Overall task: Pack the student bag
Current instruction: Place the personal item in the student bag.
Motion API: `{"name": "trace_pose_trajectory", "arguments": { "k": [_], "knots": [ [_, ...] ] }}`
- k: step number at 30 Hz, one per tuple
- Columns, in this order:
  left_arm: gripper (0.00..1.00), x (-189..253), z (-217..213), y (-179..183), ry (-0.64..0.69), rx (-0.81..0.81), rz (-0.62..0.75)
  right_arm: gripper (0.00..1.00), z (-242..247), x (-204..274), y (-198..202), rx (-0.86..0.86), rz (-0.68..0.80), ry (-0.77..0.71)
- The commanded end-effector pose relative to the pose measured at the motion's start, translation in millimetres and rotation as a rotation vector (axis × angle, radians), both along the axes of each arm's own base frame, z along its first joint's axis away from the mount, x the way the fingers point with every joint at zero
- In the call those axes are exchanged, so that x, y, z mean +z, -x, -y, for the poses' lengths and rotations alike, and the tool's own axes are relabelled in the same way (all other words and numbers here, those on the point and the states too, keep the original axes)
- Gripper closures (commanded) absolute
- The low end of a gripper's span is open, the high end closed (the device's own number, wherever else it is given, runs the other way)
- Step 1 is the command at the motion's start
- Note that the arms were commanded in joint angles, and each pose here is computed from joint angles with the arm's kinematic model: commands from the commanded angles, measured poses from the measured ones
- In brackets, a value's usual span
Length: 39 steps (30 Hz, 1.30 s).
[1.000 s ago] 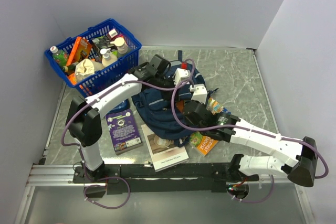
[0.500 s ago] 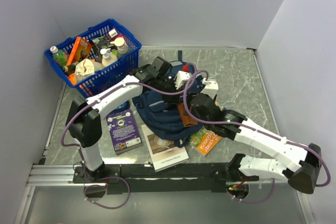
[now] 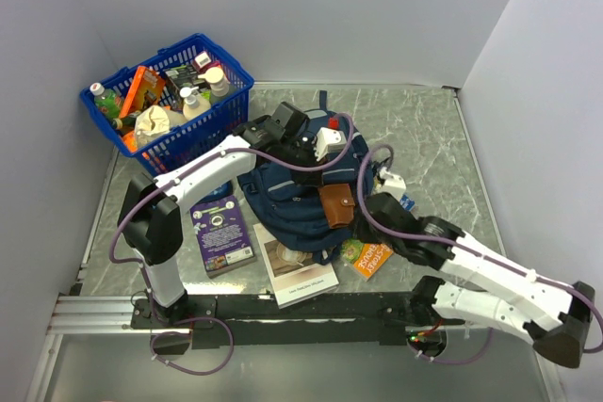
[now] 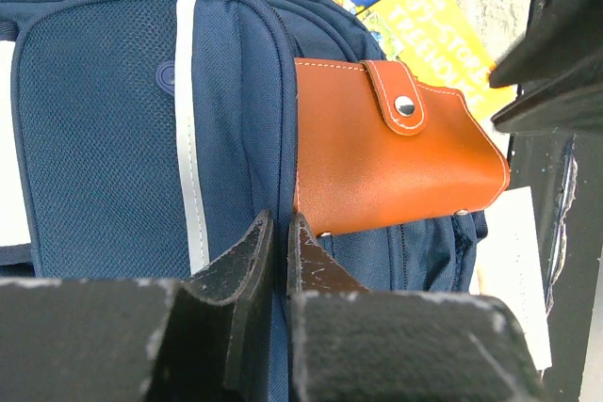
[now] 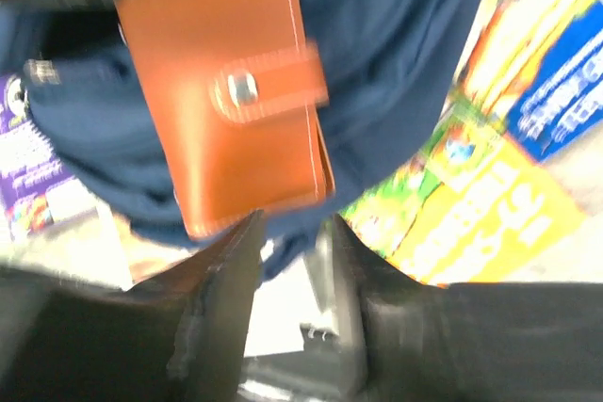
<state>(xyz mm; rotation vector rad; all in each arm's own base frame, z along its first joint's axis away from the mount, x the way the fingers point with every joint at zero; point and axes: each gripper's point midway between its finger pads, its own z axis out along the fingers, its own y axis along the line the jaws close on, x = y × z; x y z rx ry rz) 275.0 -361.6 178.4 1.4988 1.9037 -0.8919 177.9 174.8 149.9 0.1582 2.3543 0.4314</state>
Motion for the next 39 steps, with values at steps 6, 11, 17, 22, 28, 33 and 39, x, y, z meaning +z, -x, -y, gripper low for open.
{"name": "trace_pose_trajectory", "arguments": {
  "k": [6, 11, 17, 22, 28, 33, 39],
  "knots": [
    [0.94, 42, 8, 11, 0.089, -0.054, 0.068, 0.95, -10, -36, 26, 0.027, -0.079, -0.127],
    [0.94, 43, 8, 12, 0.091, -0.054, 0.068, 0.98, -20, -23, 1, 0.005, 0.027, -0.107],
    [0.94, 45, 9, 11, 0.097, -0.056, 0.065, 1.00, -25, 4, -20, -0.024, 0.141, -0.129],
    [0.94, 44, 9, 12, 0.099, -0.057, 0.059, 1.00, -35, 12, -32, -0.030, 0.164, -0.130],
    [0.94, 45, 8, 15, 0.103, -0.062, 0.053, 1.00, -39, 36, -46, -0.036, 0.244, -0.136],
    [0.94, 47, 9, 16, 0.107, -0.064, 0.050, 1.00, -38, 43, -64, -0.053, 0.270, -0.117],
    [0.94, 52, 10, 19, 0.114, -0.067, 0.047, 1.00, -44, 36, -83, -0.066, 0.283, -0.110]
  ]
}}
